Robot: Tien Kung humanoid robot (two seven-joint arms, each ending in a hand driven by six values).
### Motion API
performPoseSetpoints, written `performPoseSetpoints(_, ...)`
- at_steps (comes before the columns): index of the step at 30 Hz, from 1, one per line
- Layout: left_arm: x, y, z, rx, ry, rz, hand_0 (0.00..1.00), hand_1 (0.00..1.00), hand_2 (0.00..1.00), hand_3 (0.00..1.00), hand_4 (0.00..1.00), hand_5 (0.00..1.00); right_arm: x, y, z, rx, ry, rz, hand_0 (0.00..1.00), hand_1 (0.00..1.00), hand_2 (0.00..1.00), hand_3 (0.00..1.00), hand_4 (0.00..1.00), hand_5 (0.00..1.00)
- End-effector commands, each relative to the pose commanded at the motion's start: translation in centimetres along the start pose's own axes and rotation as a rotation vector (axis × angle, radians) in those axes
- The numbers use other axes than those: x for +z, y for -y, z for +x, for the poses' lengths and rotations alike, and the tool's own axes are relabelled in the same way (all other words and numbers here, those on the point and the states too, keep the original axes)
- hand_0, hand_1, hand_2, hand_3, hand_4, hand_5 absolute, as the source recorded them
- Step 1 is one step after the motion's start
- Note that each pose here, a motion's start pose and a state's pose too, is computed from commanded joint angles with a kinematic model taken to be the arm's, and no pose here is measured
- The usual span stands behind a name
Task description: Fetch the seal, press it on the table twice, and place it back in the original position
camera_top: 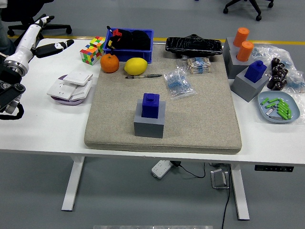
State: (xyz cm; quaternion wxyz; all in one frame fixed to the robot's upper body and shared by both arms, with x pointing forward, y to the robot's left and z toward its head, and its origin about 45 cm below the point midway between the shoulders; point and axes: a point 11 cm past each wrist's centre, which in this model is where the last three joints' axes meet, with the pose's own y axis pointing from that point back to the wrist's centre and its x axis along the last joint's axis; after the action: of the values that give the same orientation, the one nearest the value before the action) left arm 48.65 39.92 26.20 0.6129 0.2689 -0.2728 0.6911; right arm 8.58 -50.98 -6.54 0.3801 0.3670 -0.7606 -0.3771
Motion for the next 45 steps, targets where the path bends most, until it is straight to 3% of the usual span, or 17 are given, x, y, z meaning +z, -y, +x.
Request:
performPoseSetpoints(11,-3.2,-0.6,1.8,0.056,0.054,0.065,0.914,0.957,0.963,0.91,0.886,0.42,-0.7,0.1,-0.2,0.002,-0.018,0.006,0.701,0.614,0.611,0.592,0.687,0.47)
performPoseSetpoints(23,-6.0,-1.3,3.0,0.058,0.107,0.162,0.911,0.945,0.952,0.905,0.878,0.422,-1.1,0.2,0.0,0.013,-0.042,0.001,0.701,0.616,0.612,0.592,0.687,0.47)
performPoseSetpoints(28,-7.2,-1.9,2.8,0.047,0.126,0.197,0.91,0.945,0.955,0.905,0.88,0.424,-1.4,0.2,0.1,0.02,-0.051,-0.002,0.701,0.618,0.613,0.593,0.687,0.47)
performPoseSetpoints(40,-8.2,-2.5,1.6,0.001,0.17,0.222,0.91,0.942,0.955,0.904,0.876,0.43,-1.7,0.2,-0.2,0.027,-0.079,-0.024,0.705,0.619,0.613,0.595,0.688,0.47)
performPoseSetpoints(45,-8.9,-2.8,1.2,-0.019,0.171,0.259,0.91,0.942,0.955,0.904,0.876,0.43,-1.6,0.2,0.1,0.034,-0.083,-0.033,0.705,0.619,0.613,0.595,0.688,0.47)
